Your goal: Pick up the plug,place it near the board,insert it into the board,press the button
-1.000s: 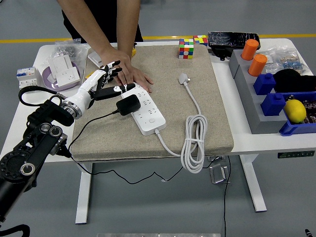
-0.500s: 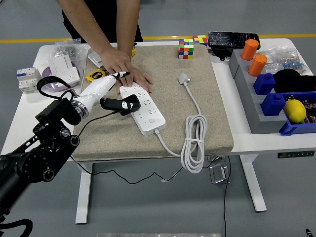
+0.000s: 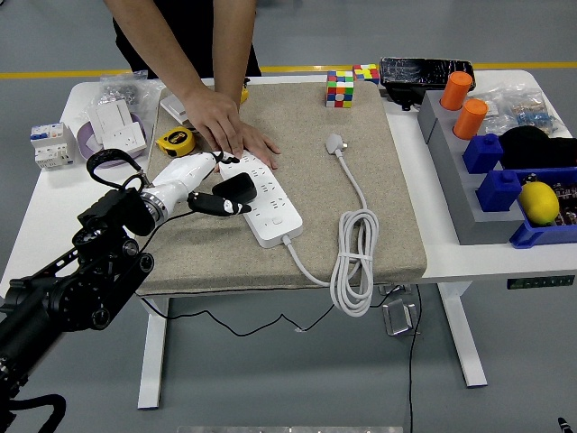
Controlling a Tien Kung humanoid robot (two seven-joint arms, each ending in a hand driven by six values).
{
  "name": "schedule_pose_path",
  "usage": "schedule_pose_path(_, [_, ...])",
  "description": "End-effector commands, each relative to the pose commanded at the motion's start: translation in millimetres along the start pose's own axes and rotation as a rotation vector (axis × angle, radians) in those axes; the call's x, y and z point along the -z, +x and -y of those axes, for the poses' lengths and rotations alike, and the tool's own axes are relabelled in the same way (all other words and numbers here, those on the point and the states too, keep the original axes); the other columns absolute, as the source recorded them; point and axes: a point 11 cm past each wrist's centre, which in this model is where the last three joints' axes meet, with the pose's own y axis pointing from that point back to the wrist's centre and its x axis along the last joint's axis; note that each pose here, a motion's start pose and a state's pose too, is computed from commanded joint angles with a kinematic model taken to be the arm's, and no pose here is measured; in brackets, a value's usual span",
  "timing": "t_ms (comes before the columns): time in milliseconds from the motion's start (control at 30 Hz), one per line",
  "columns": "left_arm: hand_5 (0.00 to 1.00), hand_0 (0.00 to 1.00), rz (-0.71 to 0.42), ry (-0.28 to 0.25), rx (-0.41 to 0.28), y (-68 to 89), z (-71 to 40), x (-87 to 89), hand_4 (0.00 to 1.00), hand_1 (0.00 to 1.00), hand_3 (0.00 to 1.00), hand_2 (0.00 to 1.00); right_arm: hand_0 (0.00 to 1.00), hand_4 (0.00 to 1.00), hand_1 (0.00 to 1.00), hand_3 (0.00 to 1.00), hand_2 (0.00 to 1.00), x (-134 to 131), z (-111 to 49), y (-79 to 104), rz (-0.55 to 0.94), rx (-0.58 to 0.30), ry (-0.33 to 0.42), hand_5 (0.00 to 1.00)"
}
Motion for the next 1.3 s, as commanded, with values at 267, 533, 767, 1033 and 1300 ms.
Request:
schedule_pose_path(267, [0.483,0.803,0.001,0.026,0.008,-5.4,5.4,5.8,0.998,0.821,0.816,0.782,0.940,0.998,0.842,0.793,0.782,1,0.1,0.5,0.001,-0.001,0.000,0.998])
schedule_pose_path(533, [0.481,0.759,-0.009,0.035,-0.008,-2.9,9.1,6.3,0.998,0.773,0.776,0.730,0.940,0.998,0.842,0.794,0.781,3,-0.3,-0.4,0.003,0.001,0.004,0.998])
schedule_pose_path(767, [0.453,0.700,0.002,0.040,-0.006,-3.7,10.7,7.0,0.998,0.731,0.729,0.696,0.940,0.998,0.842,0.793,0.781,4,-0.5,-0.6,0.003,0.001,0.007,0.998])
schedule_pose_path(1033, [0.446,0.693,0.016,0.041,-0.005,-6.7,11.2,7.3,0.998,0.726,0.719,0.687,0.940,0.998,0.842,0.793,0.781,3,-0.2,0.0,0.001,0.000,0.005,0.998])
schedule_pose_path(1300, [0.433,0.681,0.020,0.042,-0.009,-8.8,10.8,7.5,0.998,0.715,0.674,0.657,0.940,0.998,0.842,0.794,0.782,2,0.0,0.4,-0.002,-0.001,0.003,0.998])
